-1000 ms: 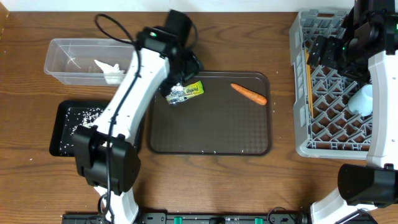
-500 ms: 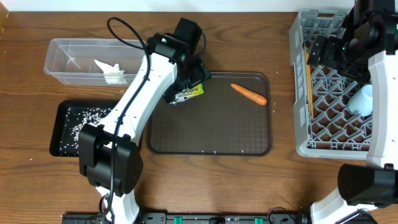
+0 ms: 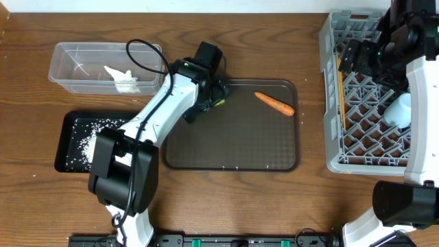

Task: Sort waste into correct bins and load items into the dishwasher rack
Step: 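Move the left gripper to the foil wrapper on the tray, then close the left gripper on the foil and yellow wrapper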

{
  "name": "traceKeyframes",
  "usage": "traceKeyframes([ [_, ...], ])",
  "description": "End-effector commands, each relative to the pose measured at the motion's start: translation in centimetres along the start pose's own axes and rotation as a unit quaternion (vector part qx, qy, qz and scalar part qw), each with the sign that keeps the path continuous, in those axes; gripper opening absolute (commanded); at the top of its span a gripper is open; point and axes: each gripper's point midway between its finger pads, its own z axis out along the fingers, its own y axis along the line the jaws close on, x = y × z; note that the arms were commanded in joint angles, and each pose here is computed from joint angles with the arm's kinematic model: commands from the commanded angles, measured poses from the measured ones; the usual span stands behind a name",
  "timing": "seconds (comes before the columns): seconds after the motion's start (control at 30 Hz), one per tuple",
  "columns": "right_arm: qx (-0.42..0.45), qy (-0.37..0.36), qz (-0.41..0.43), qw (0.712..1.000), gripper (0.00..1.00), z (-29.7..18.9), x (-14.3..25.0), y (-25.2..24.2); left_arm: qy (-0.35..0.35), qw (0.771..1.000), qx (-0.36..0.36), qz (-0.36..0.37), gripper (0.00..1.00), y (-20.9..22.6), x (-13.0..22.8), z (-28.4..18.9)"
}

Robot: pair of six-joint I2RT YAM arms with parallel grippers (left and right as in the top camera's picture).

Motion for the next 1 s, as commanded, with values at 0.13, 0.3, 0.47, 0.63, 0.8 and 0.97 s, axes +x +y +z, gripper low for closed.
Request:
traceKeyframes([
  [0.13, 0.001, 0.003, 0.005, 1.0, 0.99, 0.2, 0.0, 0.0, -0.072, 0.997, -0.007, -0.033, 0.99, 0.1, -2.8, 0.3],
  [0.3, 0.001, 0.003, 0.005, 1.0, 0.99, 0.2, 0.0, 0.0, -0.064, 0.995, -0.004, -0.075, 0.99, -0.1, -2.4, 0.4],
  [0.47, 0.001, 0.003, 0.005, 1.0, 0.99, 0.2, 0.0, 0.0, -0.037, 0.991, -0.001, -0.132, 0.99, -0.5, -1.0, 1.4],
  [0.63, 0.001, 0.003, 0.005, 1.0, 0.99, 0.2, 0.0, 0.0, -0.031, 0.984, -0.012, -0.176, 0.99, -0.4, -0.6, 3.3],
  [0.8, 0.001, 0.003, 0.005, 1.0, 0.99, 0.2, 0.0, 0.0, -0.025, 0.983, -0.008, -0.179, 1.0, -0.8, -0.5, 5.0],
  [0.97, 0.001, 0.003, 0.005, 1.0, 0.99, 0.2, 0.0, 0.0, -0.022, 0.983, -0.008, -0.183, 0.99, -1.0, -0.4, 6.2],
])
